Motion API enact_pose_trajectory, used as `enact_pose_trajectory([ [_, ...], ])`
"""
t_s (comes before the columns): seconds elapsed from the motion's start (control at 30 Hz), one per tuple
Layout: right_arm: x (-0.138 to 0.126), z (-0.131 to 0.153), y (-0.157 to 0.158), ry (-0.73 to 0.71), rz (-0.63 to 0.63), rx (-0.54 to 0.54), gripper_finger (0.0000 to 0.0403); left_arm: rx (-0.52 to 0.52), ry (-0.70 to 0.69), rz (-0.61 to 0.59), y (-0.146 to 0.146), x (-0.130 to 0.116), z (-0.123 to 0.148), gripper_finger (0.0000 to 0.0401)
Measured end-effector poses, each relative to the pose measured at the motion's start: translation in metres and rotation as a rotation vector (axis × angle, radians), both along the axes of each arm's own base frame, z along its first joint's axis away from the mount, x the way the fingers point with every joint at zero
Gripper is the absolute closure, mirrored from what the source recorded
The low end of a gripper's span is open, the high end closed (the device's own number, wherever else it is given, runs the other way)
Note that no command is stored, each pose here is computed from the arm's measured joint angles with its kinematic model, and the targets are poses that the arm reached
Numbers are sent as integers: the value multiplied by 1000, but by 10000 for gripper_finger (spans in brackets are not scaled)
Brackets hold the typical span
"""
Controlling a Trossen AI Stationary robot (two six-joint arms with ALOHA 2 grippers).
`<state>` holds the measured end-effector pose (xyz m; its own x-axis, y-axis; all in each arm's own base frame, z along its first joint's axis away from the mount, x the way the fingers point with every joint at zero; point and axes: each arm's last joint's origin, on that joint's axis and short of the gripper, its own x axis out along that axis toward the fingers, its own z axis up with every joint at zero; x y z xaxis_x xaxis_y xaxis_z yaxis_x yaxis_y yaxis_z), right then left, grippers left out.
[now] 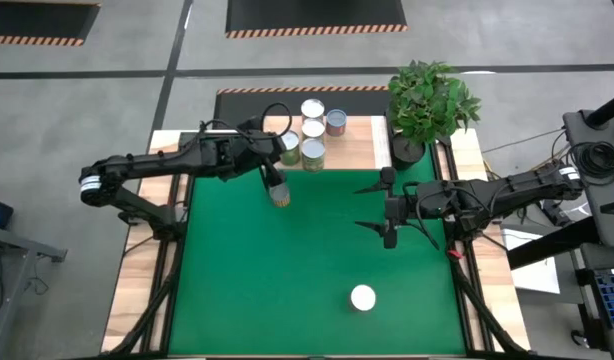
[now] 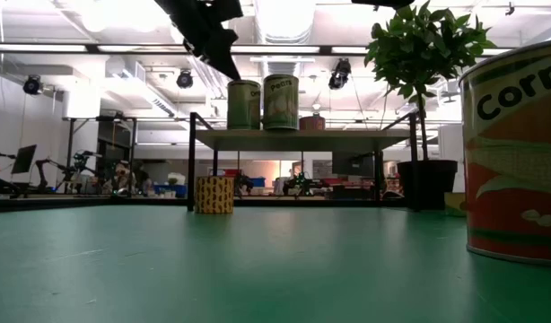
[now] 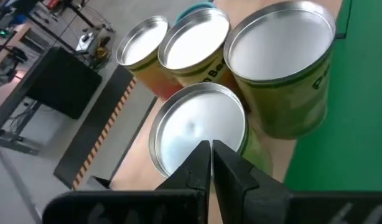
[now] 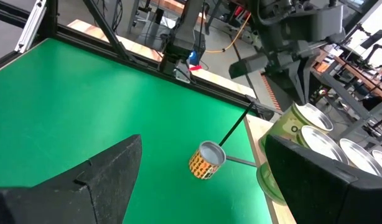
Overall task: Pick and place cans onto a shelf
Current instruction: Put the canned oranges on the shelf
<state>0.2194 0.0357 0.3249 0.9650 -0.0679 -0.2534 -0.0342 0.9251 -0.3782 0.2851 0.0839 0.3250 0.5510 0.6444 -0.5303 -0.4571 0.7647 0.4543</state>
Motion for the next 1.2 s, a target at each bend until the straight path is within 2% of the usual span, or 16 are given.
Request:
enact_pose_trajectory([
  [0.17,0,0,0,3,0,-1,76,67,50,87,2,-3,-2,401],
  [0.27,0,0,0,3,0,-1,76,83,63,87,2,-5,0,401],
  [0.53,0,0,0,3,0,-1,76,86,38,105,2,-6,2,401],
  [0.8,0,0,0,3,0,-1,76,29,-9,29,-1,-2,4,401],
  [1.2,0,0,0,5,0,-1,76,58,73,69,5,-8,1,401],
])
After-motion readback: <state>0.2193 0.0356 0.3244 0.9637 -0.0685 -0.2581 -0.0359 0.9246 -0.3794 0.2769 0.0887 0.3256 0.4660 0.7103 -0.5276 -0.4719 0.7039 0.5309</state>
